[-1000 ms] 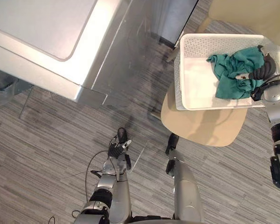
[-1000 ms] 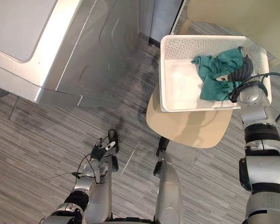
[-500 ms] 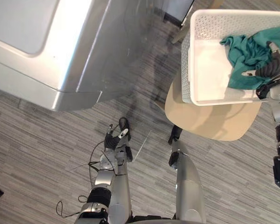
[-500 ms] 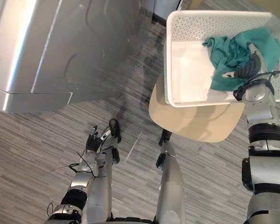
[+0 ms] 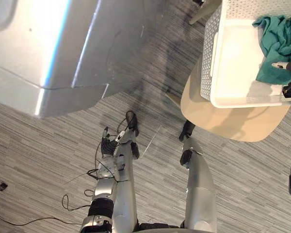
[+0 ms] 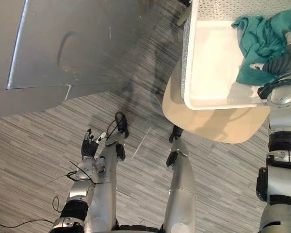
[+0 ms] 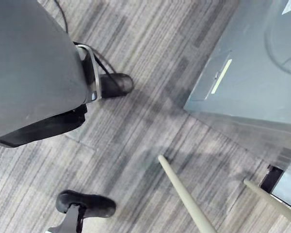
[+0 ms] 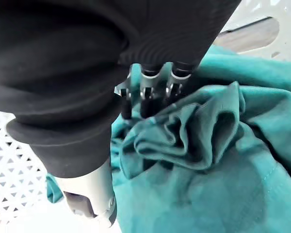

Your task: Pick up the laundry basket with both hands and put the clothes into the washing machine.

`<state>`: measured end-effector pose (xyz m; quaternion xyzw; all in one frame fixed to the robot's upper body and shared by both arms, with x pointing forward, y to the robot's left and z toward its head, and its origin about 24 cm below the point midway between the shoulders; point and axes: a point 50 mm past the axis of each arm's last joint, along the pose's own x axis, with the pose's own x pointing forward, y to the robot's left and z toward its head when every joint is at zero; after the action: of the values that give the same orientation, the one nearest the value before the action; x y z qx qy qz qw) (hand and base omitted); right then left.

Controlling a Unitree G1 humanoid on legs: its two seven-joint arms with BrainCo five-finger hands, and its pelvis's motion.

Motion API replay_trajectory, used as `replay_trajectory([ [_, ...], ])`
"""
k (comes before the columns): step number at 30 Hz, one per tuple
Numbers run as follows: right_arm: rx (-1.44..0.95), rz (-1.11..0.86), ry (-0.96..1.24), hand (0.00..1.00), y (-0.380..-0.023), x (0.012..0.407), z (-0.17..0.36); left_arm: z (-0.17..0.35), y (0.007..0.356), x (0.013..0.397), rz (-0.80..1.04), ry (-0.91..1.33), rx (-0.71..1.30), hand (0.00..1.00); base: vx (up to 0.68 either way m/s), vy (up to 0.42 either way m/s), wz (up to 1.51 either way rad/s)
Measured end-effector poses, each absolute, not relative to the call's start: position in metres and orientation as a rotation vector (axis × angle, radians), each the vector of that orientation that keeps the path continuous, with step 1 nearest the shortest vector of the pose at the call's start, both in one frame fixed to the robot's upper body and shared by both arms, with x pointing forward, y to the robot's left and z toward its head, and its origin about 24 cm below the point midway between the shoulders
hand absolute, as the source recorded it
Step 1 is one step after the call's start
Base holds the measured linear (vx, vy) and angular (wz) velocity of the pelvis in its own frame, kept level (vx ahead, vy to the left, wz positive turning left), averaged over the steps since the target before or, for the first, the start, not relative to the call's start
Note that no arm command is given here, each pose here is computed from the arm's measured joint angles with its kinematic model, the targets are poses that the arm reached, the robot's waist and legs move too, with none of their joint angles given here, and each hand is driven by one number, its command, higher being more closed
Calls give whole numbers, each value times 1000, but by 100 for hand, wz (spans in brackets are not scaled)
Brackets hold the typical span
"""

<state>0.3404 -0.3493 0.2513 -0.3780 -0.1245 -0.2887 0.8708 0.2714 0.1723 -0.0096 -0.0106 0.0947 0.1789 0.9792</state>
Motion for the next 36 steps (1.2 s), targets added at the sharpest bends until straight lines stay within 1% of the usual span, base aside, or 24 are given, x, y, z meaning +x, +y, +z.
replay_trajectory([
  [2,-776,-579,-243,100,-345,344,244,-10,174,271,377,194,-29,0,11,2,9],
  [8,-769,-457,-138,100,-325,353,198,-10,181,270,404,193,-25,0,36,-14,16],
  [11,-709,-396,-122,100,-306,357,176,-10,184,269,419,193,-19,0,52,-20,3],
  [14,-659,-306,-66,100,-279,355,135,-12,183,269,421,200,-19,0,52,-18,4],
  [15,-616,-242,-16,100,-258,350,105,-14,184,268,423,212,-16,0,43,-23,5],
  [16,-599,-212,17,100,-248,347,91,-15,184,268,423,218,-16,0,36,-32,5],
  [19,-487,-109,232,100,-210,319,13,-27,185,264,429,274,-10,0,1,-13,1],
  [21,-443,-67,341,100,-193,304,-19,-34,187,260,447,306,-9,0,-34,-24,8],
  [22,-408,-43,420,100,-182,290,-40,-39,188,258,457,331,-2,0,-57,-28,16],
  [25,-334,29,563,100,-152,256,-78,-52,190,252,477,399,22,0,-45,-26,23],
  [27,-305,54,586,100,-138,249,-85,-60,191,248,484,438,34,0,-29,-29,12],
  [30,-247,33,569,100,-128,251,-82,-72,190,240,488,508,61,0,-16,-21,16],
  [31,-214,-2,500,100,-125,267,-68,-80,189,235,474,551,113,0,6,-20,16],
  [34,-172,-58,423,100,-127,284,-51,-83,191,233,463,565,168,0,13,-19,12],
  [36,-137,-122,389,100,-139,303,-34,-84,192,232,454,572,185,0,13,-9,3],
])
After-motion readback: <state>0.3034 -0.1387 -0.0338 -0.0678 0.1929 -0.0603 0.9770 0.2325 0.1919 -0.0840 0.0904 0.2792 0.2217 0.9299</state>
